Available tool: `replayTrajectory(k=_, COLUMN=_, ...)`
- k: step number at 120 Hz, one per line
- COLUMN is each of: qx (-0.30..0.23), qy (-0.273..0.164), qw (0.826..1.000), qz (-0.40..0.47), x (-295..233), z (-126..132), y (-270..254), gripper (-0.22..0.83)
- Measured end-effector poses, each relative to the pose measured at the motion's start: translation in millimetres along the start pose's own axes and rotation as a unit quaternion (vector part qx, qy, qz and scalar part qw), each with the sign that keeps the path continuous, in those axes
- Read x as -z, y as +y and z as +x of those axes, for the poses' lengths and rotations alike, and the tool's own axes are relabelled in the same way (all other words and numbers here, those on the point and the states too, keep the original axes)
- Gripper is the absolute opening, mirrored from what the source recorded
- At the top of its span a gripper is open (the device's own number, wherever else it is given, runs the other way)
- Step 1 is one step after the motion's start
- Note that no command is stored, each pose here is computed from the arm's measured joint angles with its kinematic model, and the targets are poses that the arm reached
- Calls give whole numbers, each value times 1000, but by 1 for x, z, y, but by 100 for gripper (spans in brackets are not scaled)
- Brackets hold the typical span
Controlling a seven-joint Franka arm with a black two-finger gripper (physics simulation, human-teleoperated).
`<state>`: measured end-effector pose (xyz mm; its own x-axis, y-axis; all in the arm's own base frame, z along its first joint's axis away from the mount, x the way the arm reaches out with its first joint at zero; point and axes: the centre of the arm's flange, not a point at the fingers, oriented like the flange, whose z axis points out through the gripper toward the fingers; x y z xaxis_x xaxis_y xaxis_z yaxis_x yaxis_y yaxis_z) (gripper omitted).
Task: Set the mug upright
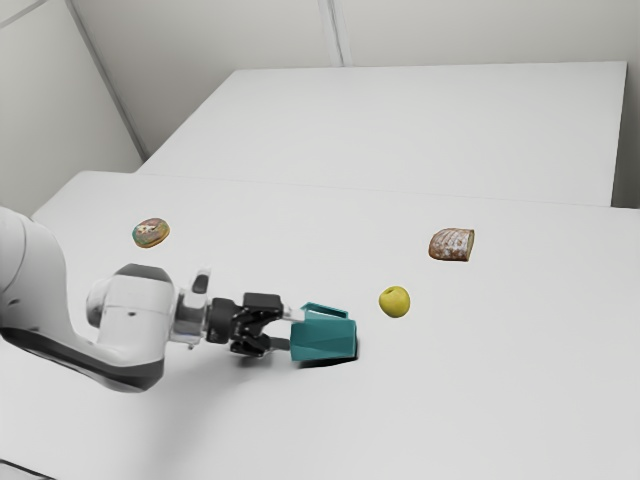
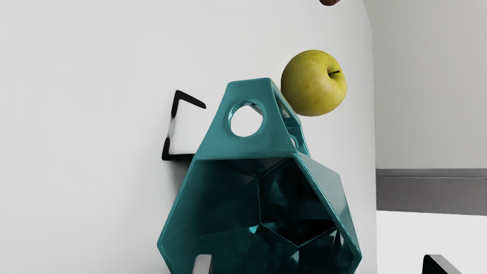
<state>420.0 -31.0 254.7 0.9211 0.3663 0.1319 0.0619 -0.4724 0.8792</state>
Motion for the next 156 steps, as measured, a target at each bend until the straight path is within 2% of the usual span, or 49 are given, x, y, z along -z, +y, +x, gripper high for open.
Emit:
replayTrajectory(k=46, qx=-11, qy=25, qw=999, qz=-25, x=-13, z=-1, y=16, gripper=62)
replayTrajectory(k=67, qx=-14, qy=19, qw=999, qz=-33, x=-29, z=-10, y=24, gripper=61)
replayTrajectory(k=73, qx=-16, qy=17, qw=999, qz=-34, x=-33, z=-13, y=27, gripper=54)
replayTrajectory(k=90, qx=-21, qy=14, qw=999, qz=-35, x=-38, z=-17, y=31, gripper=17)
replayTrajectory(k=104, qx=-20, qy=20, qw=999, qz=-34, x=-35, z=-14, y=29, gripper=0)
replayTrajectory(k=124, qx=-14, qy=31, qw=999, qz=-32, x=-27, z=-9, y=25, gripper=-11)
replayTrajectory(k=156, qx=-27, qy=30, qw=999, qz=-32, x=-28, z=-6, y=36, gripper=-16)
